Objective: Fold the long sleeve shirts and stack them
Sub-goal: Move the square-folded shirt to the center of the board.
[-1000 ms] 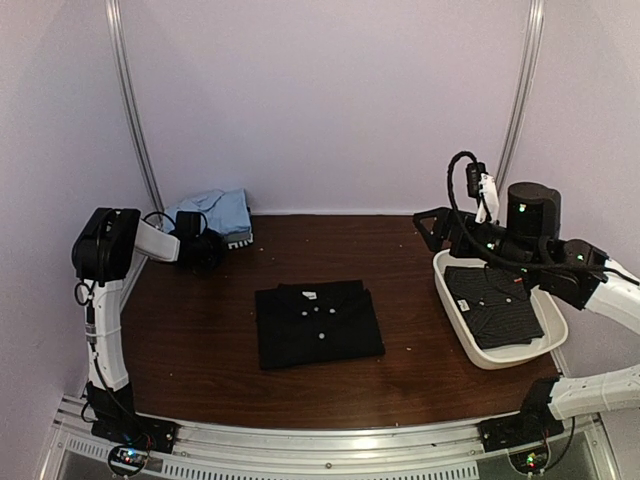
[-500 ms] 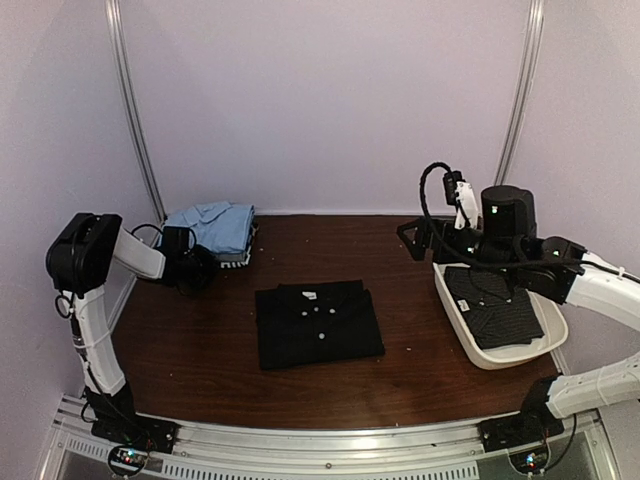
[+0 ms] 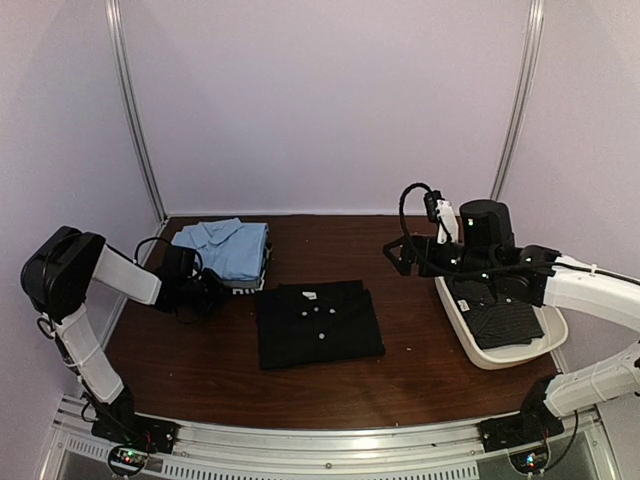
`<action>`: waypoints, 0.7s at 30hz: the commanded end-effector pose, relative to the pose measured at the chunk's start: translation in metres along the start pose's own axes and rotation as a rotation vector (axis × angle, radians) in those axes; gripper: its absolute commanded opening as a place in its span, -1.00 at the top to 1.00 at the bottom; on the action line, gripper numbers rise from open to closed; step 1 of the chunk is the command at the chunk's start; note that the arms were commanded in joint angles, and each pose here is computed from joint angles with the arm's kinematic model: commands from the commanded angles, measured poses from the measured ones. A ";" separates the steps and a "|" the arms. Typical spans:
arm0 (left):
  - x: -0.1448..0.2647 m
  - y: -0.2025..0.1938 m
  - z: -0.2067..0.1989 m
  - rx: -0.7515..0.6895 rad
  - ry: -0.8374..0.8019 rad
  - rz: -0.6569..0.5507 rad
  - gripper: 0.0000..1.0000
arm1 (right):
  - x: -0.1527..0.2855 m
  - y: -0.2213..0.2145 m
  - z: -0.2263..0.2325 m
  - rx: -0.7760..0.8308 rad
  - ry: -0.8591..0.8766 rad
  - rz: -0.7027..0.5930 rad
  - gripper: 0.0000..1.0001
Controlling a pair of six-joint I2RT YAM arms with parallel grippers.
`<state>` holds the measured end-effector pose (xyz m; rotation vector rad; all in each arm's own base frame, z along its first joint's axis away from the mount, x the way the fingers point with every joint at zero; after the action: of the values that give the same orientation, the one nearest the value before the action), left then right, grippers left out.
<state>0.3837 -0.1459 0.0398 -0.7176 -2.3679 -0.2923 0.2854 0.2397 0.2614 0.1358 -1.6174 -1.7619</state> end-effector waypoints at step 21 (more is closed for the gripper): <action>0.043 -0.055 -0.012 -0.237 0.017 0.117 0.21 | -0.061 -0.098 -0.011 -0.059 0.041 0.271 -0.97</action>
<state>0.3395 -0.1695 0.0521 -0.8760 -2.2822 -0.4383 0.2906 0.2594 0.1581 -0.0639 -1.5123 -1.5790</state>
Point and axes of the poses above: each gripper's point midway between its finger pads, its own x axis back along the fingers, its own z axis along the line the jaws close on, y = z × x, the point moved 2 cm from there along x, back along the fingers, and after that the axes turned 13 degrees about x, right-handed, at the moved point
